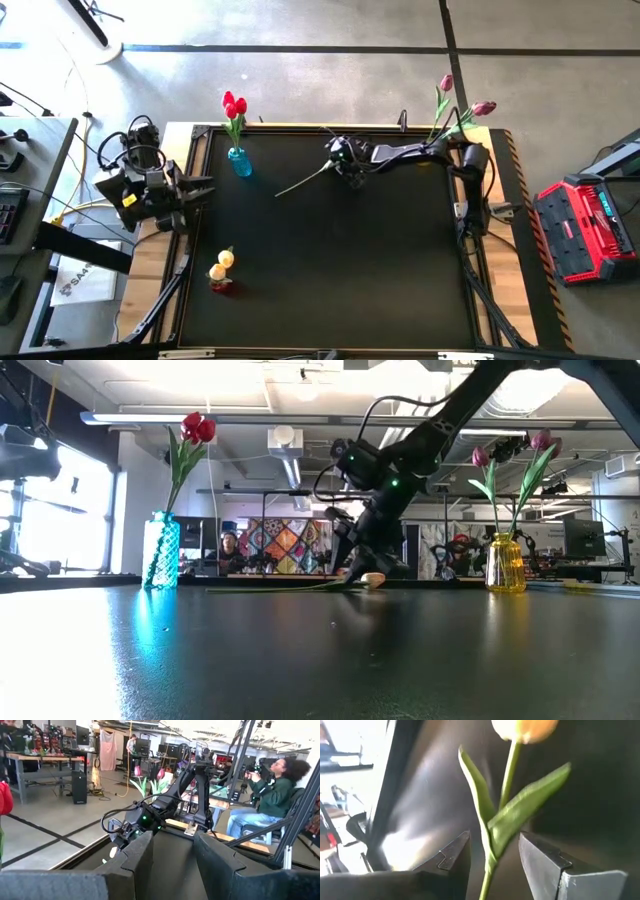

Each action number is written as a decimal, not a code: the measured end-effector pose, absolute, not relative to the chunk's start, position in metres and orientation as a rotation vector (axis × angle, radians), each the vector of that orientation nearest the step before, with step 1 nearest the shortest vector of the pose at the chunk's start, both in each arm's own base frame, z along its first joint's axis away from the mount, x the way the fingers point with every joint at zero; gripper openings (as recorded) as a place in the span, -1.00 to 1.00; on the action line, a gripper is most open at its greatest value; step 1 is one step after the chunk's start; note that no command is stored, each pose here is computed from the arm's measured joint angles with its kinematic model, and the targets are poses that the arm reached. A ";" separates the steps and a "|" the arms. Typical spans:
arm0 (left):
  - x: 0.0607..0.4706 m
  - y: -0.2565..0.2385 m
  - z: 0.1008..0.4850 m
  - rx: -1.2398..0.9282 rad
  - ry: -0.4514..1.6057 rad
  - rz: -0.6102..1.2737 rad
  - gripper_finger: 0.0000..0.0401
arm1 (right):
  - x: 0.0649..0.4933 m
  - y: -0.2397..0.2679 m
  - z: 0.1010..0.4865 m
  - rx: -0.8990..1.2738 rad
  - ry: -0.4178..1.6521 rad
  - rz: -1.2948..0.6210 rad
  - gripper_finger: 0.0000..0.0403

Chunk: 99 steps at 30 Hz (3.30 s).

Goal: Sort flowers into vase by color
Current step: Put the yellow flower into the red vase

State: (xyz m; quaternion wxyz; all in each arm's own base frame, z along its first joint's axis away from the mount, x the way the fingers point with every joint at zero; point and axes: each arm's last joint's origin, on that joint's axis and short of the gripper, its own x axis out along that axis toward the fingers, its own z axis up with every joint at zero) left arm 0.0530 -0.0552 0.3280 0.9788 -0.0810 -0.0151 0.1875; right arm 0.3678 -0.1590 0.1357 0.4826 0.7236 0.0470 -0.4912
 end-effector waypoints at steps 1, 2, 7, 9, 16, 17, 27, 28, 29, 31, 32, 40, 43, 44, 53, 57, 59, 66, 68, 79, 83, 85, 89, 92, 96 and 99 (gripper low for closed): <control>0.053 -0.055 0.328 -0.163 -0.030 0.378 -0.34 | 0.367 -0.161 0.136 1.761 0.103 -1.203 -0.24; 0.053 -0.055 0.328 -0.163 -0.031 0.377 -0.34 | 0.366 -0.163 0.136 1.764 0.095 -1.204 -0.24; 0.053 -0.055 0.328 -0.135 -0.025 0.377 -0.34 | 0.364 -0.171 0.129 1.773 0.099 -1.222 -0.24; 0.053 -0.055 0.328 -0.113 -0.021 0.378 -0.34 | 0.366 -0.172 0.126 1.777 0.085 -1.210 -0.25; 0.053 -0.055 0.328 -0.108 -0.020 0.378 -0.34 | 0.370 -0.173 0.115 1.782 0.085 -1.198 -0.59; 0.053 -0.055 0.328 -0.108 -0.020 0.378 -0.34 | 0.370 -0.173 0.115 1.781 0.091 -1.200 -0.67; 0.053 -0.055 0.329 -0.125 -0.024 0.377 -0.34 | 0.374 -0.167 0.120 1.719 0.134 -1.123 -0.96; 0.053 -0.054 0.329 -0.134 -0.025 0.377 -0.34 | 0.377 -0.164 0.124 1.704 0.133 -1.092 -0.97; 0.052 -0.054 0.330 -0.143 -0.027 0.377 -0.34 | 0.379 -0.161 0.129 1.690 0.122 -1.052 -0.98; 0.052 -0.053 0.330 -0.164 -0.031 0.377 -0.34 | 0.386 -0.155 0.142 1.662 0.090 -0.965 -0.98; 0.052 -0.053 0.330 -0.178 -0.034 0.376 -0.34 | 0.389 -0.150 0.146 1.645 0.074 -0.933 -0.98; 0.052 -0.053 0.331 -0.225 -0.043 0.375 -0.34 | 0.406 -0.102 0.189 1.453 -0.032 -0.726 -1.00; 0.052 -0.053 0.331 -0.268 -0.051 0.374 -0.34 | 0.411 -0.079 0.201 1.358 -0.055 -0.660 -1.00; 0.052 -0.053 0.331 -0.285 -0.054 0.372 -0.34 | 0.412 -0.073 0.207 1.324 -0.071 -0.629 -1.00; 0.050 -0.055 0.331 -0.415 -0.070 0.327 -0.34 | 0.421 -0.029 0.251 0.928 -0.258 -0.237 -1.00; 0.050 -0.055 0.331 -0.467 -0.078 0.326 -0.34 | 0.427 -0.021 0.272 0.787 -0.281 -0.110 -1.00; 0.050 -0.056 0.331 -0.527 -0.096 0.306 -0.34 | 0.431 -0.017 0.284 0.735 -0.269 -0.039 -1.00; 0.055 -0.069 0.329 -0.541 -0.121 0.236 -0.34 | 0.445 0.001 0.330 0.579 -0.184 0.135 -1.00; 0.058 -0.075 0.327 -0.517 -0.125 0.231 -0.34 | 0.448 0.005 0.342 0.531 -0.147 0.161 -1.00; 0.089 -0.105 0.332 -0.448 -0.167 0.209 -0.21 | 0.449 0.017 0.390 0.389 -0.084 0.294 -1.00; 0.099 -0.107 0.347 -0.413 -0.184 0.256 -0.08 | 0.448 0.018 0.390 0.381 -0.079 0.301 -1.00; 0.104 -0.106 0.353 -0.412 -0.200 0.257 -0.03 | 0.449 0.017 0.390 0.375 -0.074 0.299 -1.00; 0.113 -0.104 0.356 -0.420 -0.225 0.237 0.02 | 0.449 0.018 0.390 0.369 -0.086 0.258 -1.00; 0.120 -0.102 0.355 -0.430 -0.221 0.234 0.02 | 0.449 0.019 0.392 0.372 -0.102 0.260 -1.00; 0.131 -0.101 0.351 -0.422 -0.188 0.223 0.01 | 0.449 0.019 0.391 0.382 -0.100 0.259 -1.00; 0.139 -0.099 0.352 -0.412 -0.171 0.213 0.01 | 0.449 0.019 0.392 0.397 -0.099 0.258 -1.00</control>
